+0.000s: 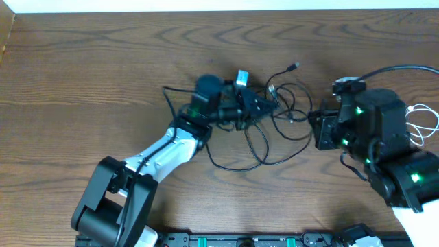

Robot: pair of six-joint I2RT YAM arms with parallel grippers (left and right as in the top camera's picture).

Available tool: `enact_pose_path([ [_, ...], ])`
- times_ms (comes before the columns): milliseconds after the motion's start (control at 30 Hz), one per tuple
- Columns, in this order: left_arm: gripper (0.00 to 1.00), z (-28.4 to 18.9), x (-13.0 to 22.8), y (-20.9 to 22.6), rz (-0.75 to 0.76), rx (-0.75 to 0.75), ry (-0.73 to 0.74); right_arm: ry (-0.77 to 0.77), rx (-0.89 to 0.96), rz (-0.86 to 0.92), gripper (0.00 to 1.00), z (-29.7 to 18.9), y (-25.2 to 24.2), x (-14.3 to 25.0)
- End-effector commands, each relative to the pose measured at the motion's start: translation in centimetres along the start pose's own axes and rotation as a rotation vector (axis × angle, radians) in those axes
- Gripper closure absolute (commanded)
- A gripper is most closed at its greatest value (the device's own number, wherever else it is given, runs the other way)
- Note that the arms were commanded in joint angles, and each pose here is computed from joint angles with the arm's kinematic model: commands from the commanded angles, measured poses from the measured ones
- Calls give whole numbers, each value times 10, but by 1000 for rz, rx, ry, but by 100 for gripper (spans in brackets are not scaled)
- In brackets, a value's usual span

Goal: Untangle cables

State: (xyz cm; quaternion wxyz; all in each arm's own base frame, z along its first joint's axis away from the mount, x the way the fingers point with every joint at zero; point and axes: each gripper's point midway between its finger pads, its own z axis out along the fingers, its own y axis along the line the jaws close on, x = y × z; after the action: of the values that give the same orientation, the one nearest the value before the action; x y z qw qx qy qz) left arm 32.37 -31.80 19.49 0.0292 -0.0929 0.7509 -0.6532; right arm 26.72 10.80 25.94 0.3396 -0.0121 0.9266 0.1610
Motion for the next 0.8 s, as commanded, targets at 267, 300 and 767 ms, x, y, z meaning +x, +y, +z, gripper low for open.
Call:
enact_pose_path([
  [267, 92, -66, -8, -72, 171, 159, 15, 261, 104, 65, 1, 53, -17, 36],
  [300, 92, -74, -8, -80, 194, 170, 1, 273, 120, 77, 1, 58, -20, 38],
  [767, 92, -161, 39, -171, 512, 266, -106, 314, 212, 202, 1, 115, -33, 39],
])
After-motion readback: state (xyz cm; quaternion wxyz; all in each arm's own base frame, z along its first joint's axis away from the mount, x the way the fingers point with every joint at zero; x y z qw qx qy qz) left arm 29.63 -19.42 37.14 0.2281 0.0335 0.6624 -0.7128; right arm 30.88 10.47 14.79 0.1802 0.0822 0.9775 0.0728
